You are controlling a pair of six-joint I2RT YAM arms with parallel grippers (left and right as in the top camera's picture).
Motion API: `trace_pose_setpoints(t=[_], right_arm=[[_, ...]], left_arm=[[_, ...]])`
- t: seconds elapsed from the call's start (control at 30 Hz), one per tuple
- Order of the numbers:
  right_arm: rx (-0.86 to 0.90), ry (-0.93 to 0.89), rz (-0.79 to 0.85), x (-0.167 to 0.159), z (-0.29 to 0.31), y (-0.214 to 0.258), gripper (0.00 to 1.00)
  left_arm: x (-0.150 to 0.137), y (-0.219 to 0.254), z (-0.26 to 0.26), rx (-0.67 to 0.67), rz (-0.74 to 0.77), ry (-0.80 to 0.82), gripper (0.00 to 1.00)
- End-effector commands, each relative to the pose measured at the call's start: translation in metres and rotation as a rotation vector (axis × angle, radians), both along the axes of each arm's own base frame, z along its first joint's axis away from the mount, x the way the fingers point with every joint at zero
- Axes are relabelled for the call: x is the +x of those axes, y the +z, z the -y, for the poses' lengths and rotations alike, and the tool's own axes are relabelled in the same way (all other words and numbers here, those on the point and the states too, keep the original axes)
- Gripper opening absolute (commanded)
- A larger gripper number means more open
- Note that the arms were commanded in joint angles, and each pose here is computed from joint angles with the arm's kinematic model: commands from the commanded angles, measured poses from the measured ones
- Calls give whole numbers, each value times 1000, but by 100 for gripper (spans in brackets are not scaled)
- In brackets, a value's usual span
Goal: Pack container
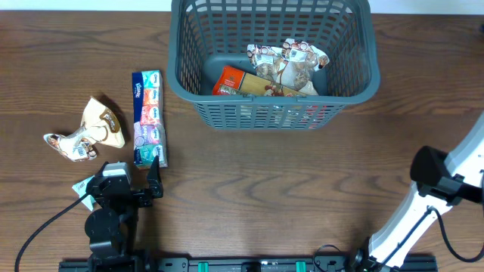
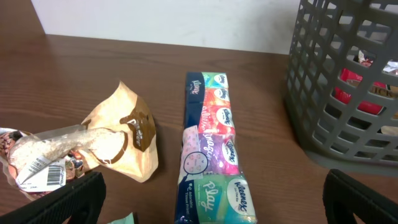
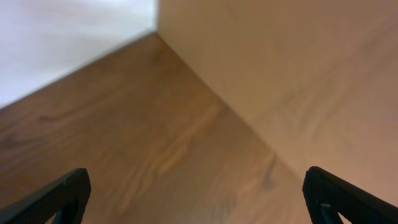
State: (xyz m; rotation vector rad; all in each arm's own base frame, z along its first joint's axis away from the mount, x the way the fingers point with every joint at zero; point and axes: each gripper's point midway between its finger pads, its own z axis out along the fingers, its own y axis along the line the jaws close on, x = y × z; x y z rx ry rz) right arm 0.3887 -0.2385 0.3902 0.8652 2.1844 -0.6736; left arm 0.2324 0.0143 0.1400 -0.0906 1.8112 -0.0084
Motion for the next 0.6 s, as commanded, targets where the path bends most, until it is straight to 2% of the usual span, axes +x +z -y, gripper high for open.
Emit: trace_pose_setpoints(t=[0.0, 0.2, 0.57], right_arm=[[101, -166, 38, -15, 18, -20, 99], [226, -162, -57, -12, 21, -65, 99], [289, -174, -209, -11, 20, -119, 99]], left_arm=[[0, -11, 0, -6, -21, -4, 99], [0, -11, 0, -6, -22, -4, 98], [0, -11, 0, -6, -21, -4, 99]])
